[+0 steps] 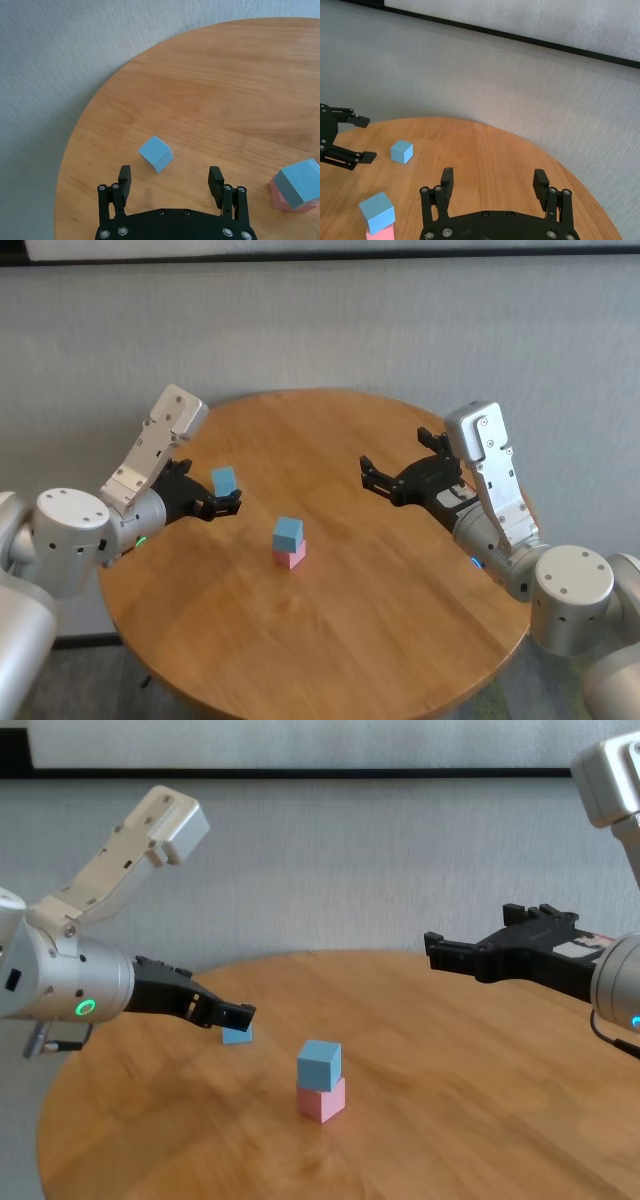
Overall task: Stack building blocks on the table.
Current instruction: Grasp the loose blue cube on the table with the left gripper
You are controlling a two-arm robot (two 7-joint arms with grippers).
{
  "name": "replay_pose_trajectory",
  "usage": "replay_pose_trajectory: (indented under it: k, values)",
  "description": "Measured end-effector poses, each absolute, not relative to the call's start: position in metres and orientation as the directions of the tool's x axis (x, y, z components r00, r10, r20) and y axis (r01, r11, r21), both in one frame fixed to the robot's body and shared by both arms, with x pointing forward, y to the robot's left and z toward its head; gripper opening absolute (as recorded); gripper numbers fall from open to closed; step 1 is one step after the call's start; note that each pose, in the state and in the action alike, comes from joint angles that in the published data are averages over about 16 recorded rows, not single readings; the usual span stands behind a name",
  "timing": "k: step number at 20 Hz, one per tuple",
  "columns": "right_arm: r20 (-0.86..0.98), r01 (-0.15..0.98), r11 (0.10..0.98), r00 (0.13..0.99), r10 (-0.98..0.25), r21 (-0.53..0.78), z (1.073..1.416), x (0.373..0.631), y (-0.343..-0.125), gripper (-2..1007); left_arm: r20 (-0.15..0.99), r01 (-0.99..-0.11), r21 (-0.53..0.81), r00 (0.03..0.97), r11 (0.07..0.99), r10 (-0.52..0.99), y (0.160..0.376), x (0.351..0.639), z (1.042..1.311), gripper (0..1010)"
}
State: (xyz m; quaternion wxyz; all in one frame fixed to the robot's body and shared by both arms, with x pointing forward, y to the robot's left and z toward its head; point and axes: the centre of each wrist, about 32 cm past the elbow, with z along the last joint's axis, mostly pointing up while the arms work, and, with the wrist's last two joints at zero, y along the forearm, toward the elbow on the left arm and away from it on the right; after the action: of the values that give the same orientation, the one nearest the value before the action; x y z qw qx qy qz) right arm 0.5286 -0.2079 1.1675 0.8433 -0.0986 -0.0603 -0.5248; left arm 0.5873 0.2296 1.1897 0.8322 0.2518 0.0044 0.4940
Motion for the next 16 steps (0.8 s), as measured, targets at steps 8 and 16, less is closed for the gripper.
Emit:
replay_pose_trajectory:
  k: [8,16]
  values:
    - [0.205,0.897,0.430,0.442,-0.873,-0.103,1.168,0.529,-0.208,1005,0.222,-0.815,0.436,0.507,0.381,0.833,0.228,0.593,1.179,1000]
    - [0.204,0.897,0.430,0.442,-0.873,-0.103,1.168,0.529,-0.208,1005,0.215,-0.813,0.443,0.506,0.378,0.835,0.224,0.601,1.172,1000]
